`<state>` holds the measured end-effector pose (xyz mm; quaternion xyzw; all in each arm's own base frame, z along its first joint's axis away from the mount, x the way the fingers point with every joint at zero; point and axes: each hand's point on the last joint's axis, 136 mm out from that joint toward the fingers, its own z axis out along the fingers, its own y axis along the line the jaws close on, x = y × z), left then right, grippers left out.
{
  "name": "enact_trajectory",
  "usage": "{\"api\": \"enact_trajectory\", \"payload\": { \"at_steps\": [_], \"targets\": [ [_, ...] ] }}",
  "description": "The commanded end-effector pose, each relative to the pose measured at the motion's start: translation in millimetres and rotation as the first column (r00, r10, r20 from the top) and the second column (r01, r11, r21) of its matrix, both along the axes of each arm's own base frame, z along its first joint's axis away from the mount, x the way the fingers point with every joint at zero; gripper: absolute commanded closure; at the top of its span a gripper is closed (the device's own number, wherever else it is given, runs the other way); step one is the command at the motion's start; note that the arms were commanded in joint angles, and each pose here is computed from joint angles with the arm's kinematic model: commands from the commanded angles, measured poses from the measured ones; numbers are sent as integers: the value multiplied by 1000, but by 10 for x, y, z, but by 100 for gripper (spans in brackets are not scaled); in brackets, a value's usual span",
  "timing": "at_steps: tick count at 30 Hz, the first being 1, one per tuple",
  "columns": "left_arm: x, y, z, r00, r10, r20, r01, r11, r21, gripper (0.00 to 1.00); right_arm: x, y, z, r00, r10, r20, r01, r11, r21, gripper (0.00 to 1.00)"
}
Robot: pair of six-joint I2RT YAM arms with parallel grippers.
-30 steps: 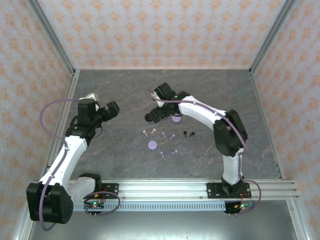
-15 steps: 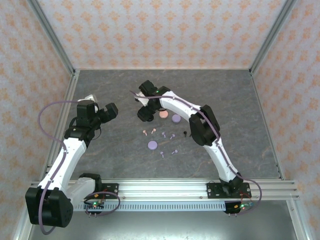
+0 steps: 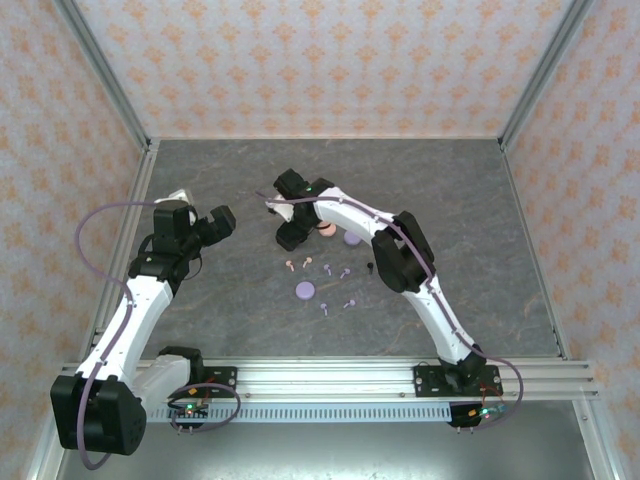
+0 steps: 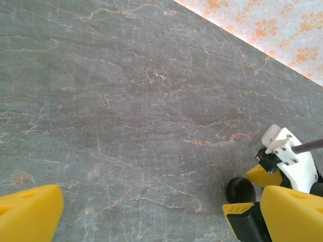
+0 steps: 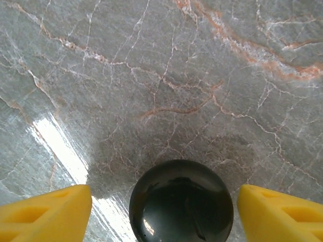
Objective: Insert the wireless bluetooth earbuds into the charging case
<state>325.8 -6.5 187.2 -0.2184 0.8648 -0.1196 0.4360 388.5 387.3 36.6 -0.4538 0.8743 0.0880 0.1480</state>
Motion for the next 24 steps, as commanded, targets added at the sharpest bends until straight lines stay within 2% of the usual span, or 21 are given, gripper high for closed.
{"api": "enact_trajectory", "payload": {
  "at_steps": [1,12,15,20,24],
  "targets": [
    [-12,-12,88,1000,-6,11,6,1000,14,0,-73,-143,-131,1000,12,-9,-12,996,-85,25],
    [-29,-7,95,1000,-5,7,5,1000,19,0,-79,-253,-203,1000,21,1,-20,990,-141,36],
    [-28,2,106,1000,-3,11,3,1000,23,0,-77,-259,-220,1000,22,5,-21,989,-145,42],
    [-36,-1,112,1000,-8,10,8,1000,27,0,-21,-223,-119,999,16,43,-11,993,-117,52],
    [-53,-11,155,1000,-18,22,18,999,31,0,70,-165,136,993,4,121,2,999,-54,57]
  ]
}}
